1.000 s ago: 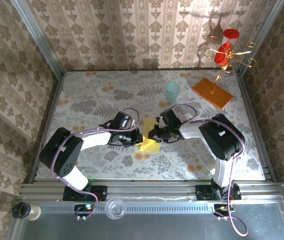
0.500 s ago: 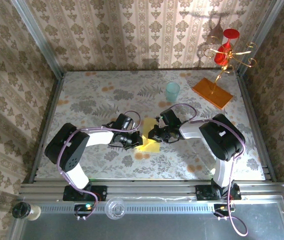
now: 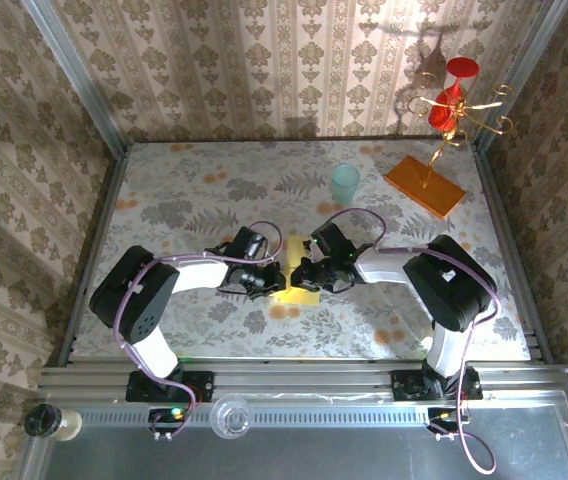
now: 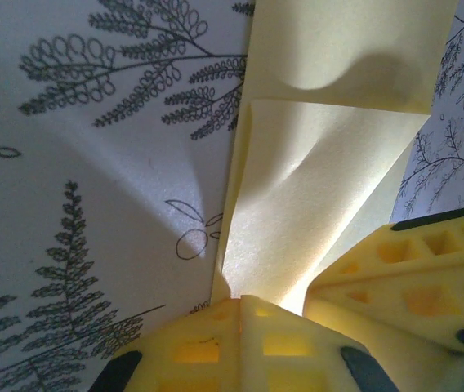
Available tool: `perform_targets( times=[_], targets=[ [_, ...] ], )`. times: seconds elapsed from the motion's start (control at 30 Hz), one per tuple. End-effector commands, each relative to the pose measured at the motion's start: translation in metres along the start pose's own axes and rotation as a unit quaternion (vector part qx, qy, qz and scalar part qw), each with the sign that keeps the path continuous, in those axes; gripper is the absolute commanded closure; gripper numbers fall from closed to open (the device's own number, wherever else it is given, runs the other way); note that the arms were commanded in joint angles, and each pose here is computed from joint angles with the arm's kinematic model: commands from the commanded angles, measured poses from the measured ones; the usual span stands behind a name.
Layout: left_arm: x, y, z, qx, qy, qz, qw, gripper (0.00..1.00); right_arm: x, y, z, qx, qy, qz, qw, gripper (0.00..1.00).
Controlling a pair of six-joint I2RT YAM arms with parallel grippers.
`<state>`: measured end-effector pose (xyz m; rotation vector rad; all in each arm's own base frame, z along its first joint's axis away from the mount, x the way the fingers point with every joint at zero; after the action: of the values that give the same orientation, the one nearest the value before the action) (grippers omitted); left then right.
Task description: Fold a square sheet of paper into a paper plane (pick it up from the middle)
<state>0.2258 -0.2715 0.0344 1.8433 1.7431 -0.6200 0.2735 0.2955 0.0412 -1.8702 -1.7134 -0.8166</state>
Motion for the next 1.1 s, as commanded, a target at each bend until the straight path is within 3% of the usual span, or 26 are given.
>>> perform_targets(
  times=[0.0,0.2,0.47,0.7,1.07],
  targets=[
    [0.024,-0.016,0.008,0.033,0.050,-0.023,0.998,1.00,-0.010,0.002,0.007,0.000,-0.028,0.001,1.000,0.95],
    [0.016,-0.013,0.004,0.028,0.040,-0.014,0.999,1.00,-0.023,0.001,0.016,0.009,-0.049,0.012,0.999,0.95],
    [-0.021,-0.001,-0.007,-0.010,-0.046,0.013,0.999,1.00,-0.031,-0.004,0.016,0.013,-0.060,0.018,0.998,0.95],
    [-0.004,-0.015,0.007,0.014,-0.032,-0.012,0.999,1.00,-0.032,-0.003,0.018,0.014,-0.057,0.022,0.998,0.96],
    [0.043,-0.042,0.005,0.052,0.074,-0.052,0.995,1.00,-0.047,0.023,0.005,-0.023,-0.023,0.035,0.999,0.94]
  ],
)
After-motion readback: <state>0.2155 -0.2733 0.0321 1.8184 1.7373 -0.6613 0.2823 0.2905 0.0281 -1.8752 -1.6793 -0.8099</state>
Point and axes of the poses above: each hand's point on the last joint's axis, 136 mm out from that joint toward the fingers, its own z axis out along the fingers, its own x axis along the line the jaws close on, y = z × x, the point moved 2 cm from there along -z, back along the fingers, and after that the axes turned 3 degrees about z, right-handed, at the moved point
